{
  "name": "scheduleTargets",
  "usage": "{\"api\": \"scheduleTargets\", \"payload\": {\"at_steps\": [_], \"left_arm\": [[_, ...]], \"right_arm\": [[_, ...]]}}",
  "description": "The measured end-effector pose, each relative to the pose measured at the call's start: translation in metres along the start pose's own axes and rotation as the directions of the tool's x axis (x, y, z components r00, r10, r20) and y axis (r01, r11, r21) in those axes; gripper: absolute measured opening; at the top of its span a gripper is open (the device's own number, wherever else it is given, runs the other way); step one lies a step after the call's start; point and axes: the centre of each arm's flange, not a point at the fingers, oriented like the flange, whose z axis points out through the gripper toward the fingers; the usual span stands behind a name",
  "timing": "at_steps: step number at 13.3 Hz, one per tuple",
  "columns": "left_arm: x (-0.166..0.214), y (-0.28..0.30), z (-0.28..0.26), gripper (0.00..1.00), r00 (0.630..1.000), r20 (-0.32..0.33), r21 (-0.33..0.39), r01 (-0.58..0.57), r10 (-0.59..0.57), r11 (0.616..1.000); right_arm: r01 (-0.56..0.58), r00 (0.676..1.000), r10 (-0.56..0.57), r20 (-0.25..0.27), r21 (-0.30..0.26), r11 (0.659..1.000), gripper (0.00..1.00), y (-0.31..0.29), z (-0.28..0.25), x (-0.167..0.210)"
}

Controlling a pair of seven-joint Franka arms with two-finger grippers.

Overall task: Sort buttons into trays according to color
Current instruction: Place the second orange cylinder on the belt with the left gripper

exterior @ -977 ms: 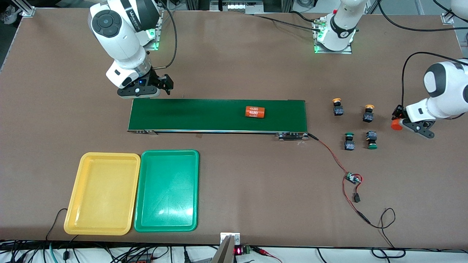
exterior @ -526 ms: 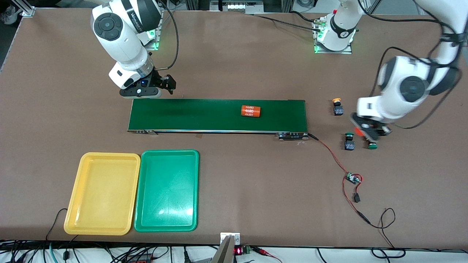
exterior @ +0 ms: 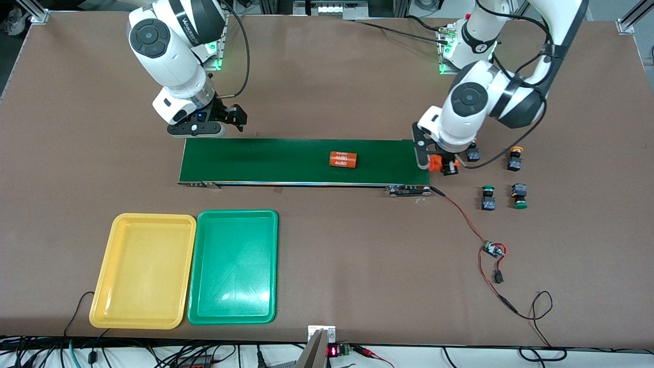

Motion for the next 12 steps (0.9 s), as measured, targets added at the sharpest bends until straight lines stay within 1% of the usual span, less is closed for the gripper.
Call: {"api": "scheduleTargets", "payload": {"at_steps": [2, 5, 7, 10, 12], "left_arm": [[0.024, 0.010, 0.002, 0.50, 0.998, -0.009, -0.007, -0.059, 0.059, 0.998], [0.049, 0.023, 0.012, 0.50, 0.994, -0.024, -0.023, -0.109, 0.108, 0.994], [0.060, 0.026, 0.022, 0.50, 0.991, -0.049, -0.025, -0.126, 0.124, 0.992], [0.069, 0.029, 0.032, 0.50, 0.989, -0.067, -0.037, -0.135, 0.133, 0.990], [0.073, 0.028, 0.029, 0.64, 0.988, -0.072, -0.028, -0.138, 0.136, 0.990]], "right_arm": [[0.000, 1.000, 0.000, 0.000, 0.000, 1.000, 1.00, 0.000, 0.000, 0.000], [-0.001, 1.000, 0.001, 0.004, -0.002, 1.000, 1.00, 0.000, 0.000, 0.000], [-0.002, 1.000, 0.002, 0.013, -0.006, 1.000, 1.00, 0.001, 0.001, -0.001], [-0.009, 1.000, 0.009, 0.017, -0.008, 1.000, 1.00, 0.001, 0.002, -0.002], [-0.016, 1.000, 0.016, 0.017, -0.009, 1.000, 1.00, 0.001, 0.002, -0.002]]}}
